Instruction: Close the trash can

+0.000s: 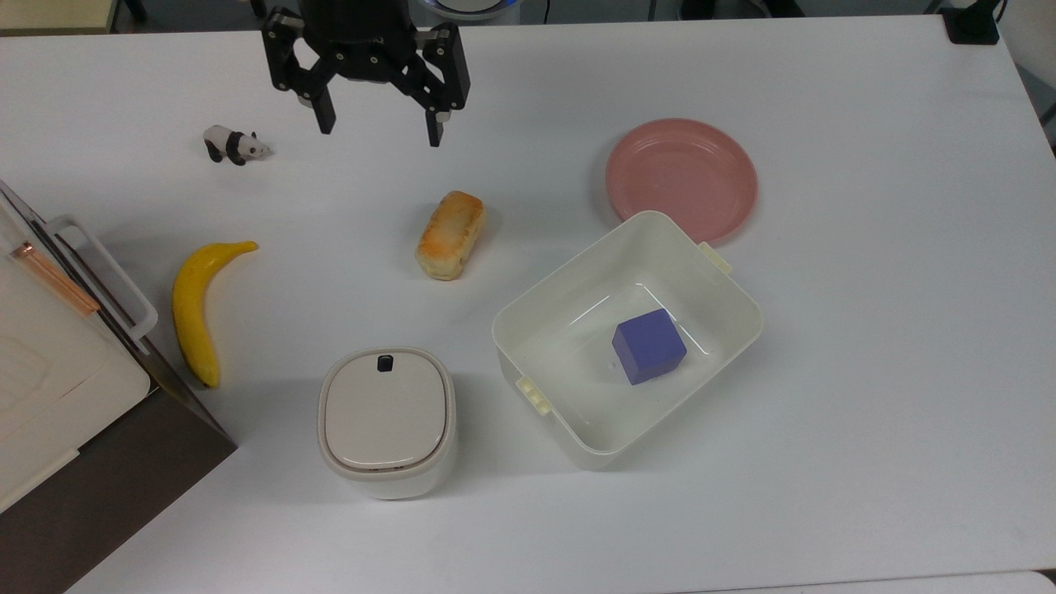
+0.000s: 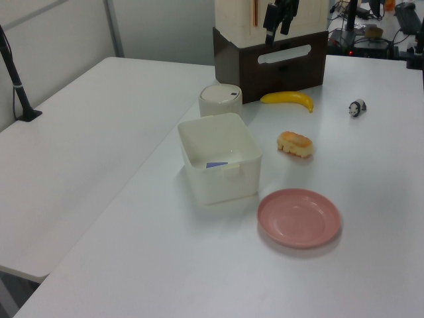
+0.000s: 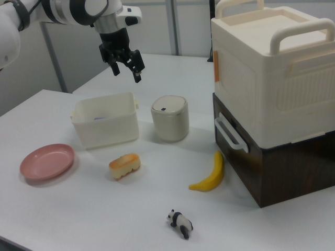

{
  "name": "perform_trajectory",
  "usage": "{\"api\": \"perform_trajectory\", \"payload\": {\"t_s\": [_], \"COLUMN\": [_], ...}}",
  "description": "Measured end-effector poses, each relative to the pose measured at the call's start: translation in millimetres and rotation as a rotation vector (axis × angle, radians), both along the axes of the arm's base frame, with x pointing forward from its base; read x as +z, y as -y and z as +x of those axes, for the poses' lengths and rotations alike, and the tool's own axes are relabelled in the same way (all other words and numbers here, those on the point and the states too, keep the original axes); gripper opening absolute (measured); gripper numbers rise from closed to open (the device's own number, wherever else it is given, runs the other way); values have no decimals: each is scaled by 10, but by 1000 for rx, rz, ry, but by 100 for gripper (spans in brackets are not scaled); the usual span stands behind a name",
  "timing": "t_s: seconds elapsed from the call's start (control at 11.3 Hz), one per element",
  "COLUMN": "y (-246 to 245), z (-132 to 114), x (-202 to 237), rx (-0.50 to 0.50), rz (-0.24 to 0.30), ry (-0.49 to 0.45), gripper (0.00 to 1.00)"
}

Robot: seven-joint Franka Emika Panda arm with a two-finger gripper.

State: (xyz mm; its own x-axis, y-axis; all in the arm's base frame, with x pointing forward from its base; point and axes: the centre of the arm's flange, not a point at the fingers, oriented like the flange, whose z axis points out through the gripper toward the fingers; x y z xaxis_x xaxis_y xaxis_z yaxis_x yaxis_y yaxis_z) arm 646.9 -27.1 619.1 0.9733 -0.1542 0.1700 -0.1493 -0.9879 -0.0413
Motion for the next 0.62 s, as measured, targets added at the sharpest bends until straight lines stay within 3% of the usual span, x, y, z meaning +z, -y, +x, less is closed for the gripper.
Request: {"api": "perform_trajectory", "payload": {"t_s": [0.35, 0.62], "y": [-37, -91], "z": [-39, -44], "x": [-42, -48], "rx": [-12, -74], "rz": [23, 39], "ry": [-43, -51], "gripper": [100, 100]}}
